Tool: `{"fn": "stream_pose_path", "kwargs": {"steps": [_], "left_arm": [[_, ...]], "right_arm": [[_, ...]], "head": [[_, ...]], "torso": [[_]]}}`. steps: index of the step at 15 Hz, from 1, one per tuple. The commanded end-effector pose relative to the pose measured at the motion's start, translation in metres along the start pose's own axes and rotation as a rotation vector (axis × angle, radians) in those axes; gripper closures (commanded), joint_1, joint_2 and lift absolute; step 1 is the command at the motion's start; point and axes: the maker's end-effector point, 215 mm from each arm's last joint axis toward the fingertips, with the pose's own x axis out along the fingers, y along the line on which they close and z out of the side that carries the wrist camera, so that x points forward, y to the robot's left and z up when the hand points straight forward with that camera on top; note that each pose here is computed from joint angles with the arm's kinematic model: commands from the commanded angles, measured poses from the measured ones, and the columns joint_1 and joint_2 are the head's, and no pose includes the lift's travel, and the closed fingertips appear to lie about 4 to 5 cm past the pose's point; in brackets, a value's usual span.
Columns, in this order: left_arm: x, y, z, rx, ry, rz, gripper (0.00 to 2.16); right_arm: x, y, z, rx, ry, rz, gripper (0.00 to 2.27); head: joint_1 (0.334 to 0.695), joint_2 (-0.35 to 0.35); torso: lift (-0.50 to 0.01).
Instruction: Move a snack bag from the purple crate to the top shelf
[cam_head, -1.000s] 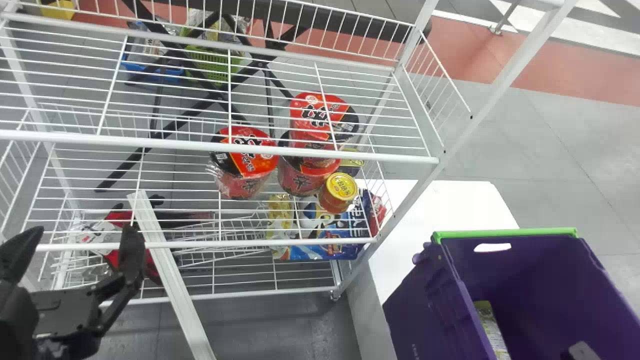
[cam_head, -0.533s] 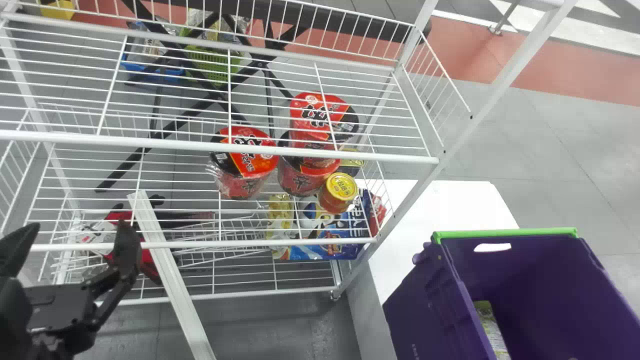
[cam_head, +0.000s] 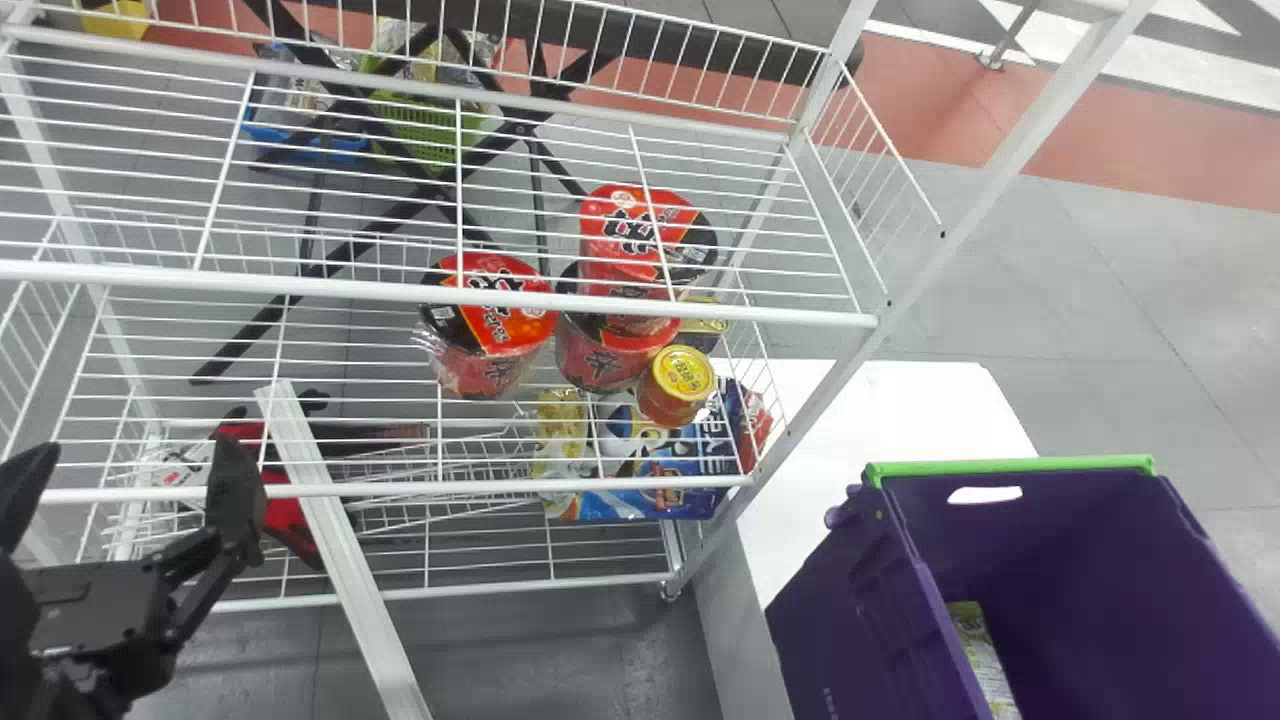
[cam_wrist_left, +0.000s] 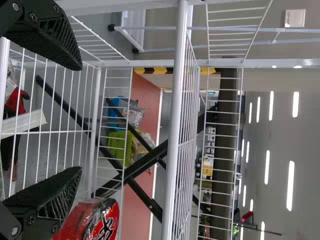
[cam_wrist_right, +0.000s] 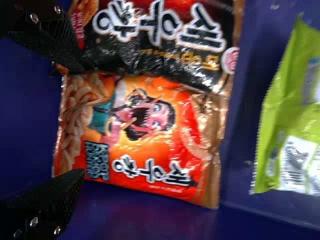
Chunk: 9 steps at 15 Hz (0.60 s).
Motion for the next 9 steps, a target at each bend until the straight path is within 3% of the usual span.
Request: {"fn": "stream_pose_path", "kwargs": {"steps": [1,9], "left_arm": [[0.001,0.0,-0.001,-0.002,0.004,-0.003,0.1],[-0.002,-0.001,0.0,-0.007,0.002,-0.003,0.1]], "right_arm": [[0.001,-0.002,-0.002,-0.006,0.002,-0.013,0.09],[0.012,-0.003,-0.007,-0.028,0.023,-0.096,0.16]], "head": [[0.695,-0.35],[0.695,-0.35]], "torso": [[-0.457],[-0.457]]}}
